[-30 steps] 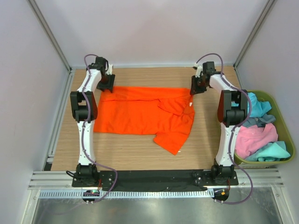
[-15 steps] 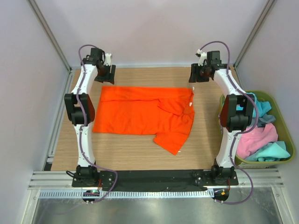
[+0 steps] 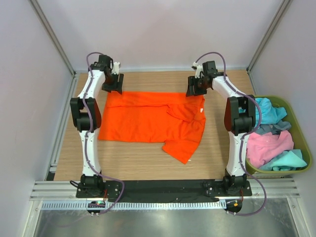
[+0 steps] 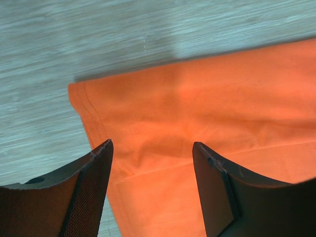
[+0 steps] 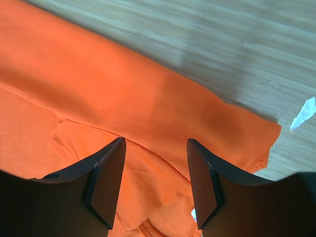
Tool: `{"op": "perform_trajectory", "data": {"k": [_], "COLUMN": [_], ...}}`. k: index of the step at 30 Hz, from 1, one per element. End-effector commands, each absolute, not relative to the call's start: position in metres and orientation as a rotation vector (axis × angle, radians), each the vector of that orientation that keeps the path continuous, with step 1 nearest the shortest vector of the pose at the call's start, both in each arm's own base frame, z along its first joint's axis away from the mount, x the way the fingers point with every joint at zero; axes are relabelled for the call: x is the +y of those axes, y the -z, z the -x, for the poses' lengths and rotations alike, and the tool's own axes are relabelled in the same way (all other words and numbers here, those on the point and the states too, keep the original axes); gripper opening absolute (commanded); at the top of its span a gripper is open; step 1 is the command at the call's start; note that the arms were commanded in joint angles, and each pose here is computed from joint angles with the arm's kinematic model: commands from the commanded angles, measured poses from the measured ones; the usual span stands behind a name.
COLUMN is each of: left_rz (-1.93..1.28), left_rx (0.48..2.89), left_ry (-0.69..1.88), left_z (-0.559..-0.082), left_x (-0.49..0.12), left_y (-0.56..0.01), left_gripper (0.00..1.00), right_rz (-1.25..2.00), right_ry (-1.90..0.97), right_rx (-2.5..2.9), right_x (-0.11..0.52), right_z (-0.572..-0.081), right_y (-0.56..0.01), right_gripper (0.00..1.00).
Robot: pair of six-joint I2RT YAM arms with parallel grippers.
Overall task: Fold and stack the t-shirts
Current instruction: Fold the tshirt
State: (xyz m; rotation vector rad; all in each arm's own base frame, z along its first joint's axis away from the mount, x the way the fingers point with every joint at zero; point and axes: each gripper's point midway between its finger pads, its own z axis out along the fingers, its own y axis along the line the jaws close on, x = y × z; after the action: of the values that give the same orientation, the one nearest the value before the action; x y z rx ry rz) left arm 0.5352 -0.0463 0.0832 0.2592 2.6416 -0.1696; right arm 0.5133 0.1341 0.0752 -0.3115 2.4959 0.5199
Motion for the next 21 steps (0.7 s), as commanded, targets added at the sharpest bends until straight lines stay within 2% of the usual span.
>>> {"op": "perform_trajectory", "data": {"k": [1,12,21], "left_rz": [-0.272,-0.227,-0.21], "left_rx": [2.68,2.738,2.747], "left_ry": [0.197,0.176,0.111], "left_z": [-0.529,-0.533,-0.542], "left_x": [-0.049,-0.046,-0.038], "left_y": [-0.071,-0.04,-0.02], "left_gripper": [0.66,0.66,0.66], "right_rz": [0.28,0.289,0.287], "right_ry": [-0.536,-0.401,-0.271], "right_rx": [2.51,2.579,2.535], "right_x": [0.131,0.113,0.103], "right_z": [-0.508,-0.511,-0.548], "right_y": [-0.075,-0.04,-0.026], "right_gripper": [0.58,0.59,0.59]}}
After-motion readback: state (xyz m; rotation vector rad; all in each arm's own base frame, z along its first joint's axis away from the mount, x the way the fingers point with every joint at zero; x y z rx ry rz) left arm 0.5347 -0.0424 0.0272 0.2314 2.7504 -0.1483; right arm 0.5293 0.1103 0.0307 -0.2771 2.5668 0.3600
